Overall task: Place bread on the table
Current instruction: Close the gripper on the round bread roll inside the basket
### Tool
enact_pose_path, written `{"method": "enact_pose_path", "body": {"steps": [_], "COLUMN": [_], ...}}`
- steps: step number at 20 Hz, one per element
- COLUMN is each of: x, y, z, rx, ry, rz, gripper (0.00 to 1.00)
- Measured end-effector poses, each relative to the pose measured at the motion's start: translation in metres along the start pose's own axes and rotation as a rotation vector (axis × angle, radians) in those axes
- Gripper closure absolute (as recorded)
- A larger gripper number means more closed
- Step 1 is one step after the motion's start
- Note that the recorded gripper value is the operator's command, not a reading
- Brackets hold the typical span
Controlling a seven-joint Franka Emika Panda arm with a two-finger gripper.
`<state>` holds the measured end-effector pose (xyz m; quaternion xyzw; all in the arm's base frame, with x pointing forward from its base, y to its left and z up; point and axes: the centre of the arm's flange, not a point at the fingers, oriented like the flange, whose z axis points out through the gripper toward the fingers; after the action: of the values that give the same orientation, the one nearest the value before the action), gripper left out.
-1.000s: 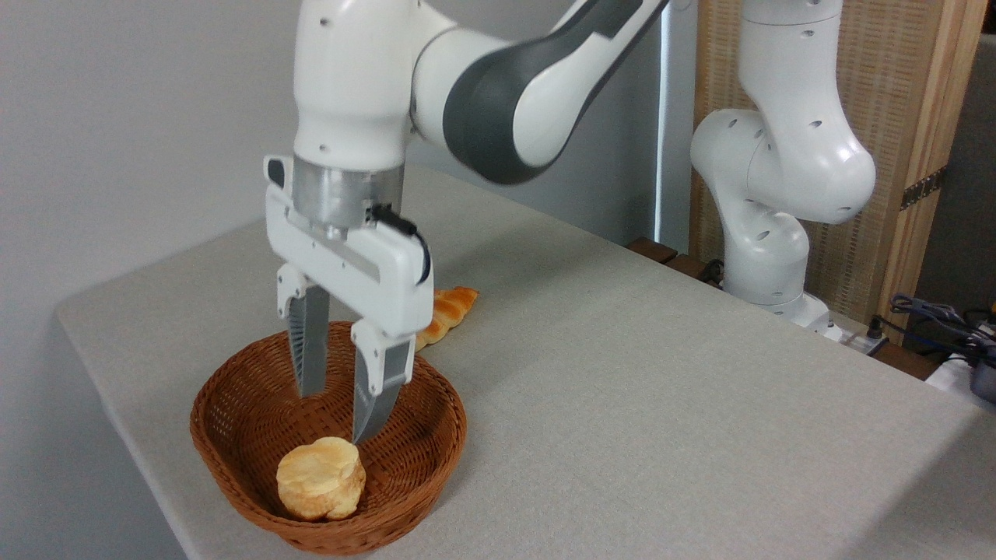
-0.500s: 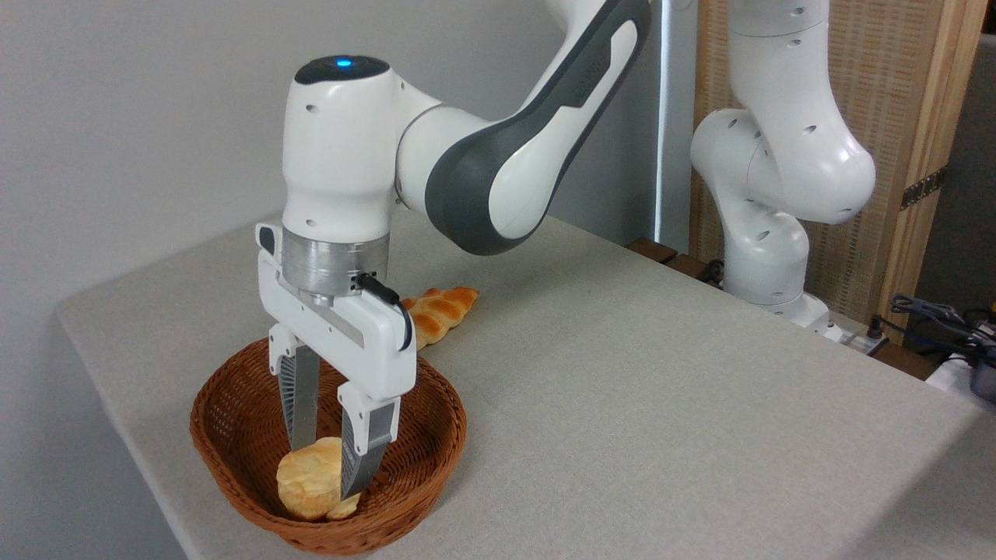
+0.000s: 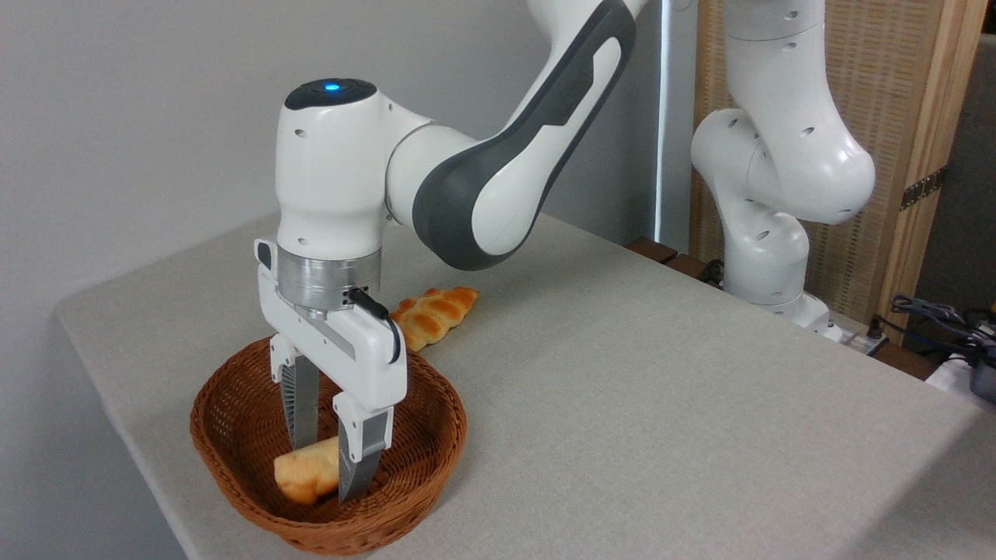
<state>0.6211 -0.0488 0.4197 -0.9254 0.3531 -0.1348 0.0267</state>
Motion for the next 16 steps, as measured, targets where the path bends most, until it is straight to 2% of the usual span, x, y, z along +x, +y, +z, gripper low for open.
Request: {"method": "enact_pose_path", "body": {"steps": [1, 2, 3, 16], "x": [0.0019, 0.0029, 0.0035, 0.0048], "y": [0.003, 0.0049, 0.006, 0.0052], "z": [0.0024, 0.0044, 0.006, 0.0052], "rx": [-0.004, -0.007, -0.009, -0.007], "ry": [-0.002, -0.003, -0.005, -0.003], "rz": [0.006, 0.009, 0.011, 0.011], "gripper": [0.43, 0.53, 0.55, 0.55]}}
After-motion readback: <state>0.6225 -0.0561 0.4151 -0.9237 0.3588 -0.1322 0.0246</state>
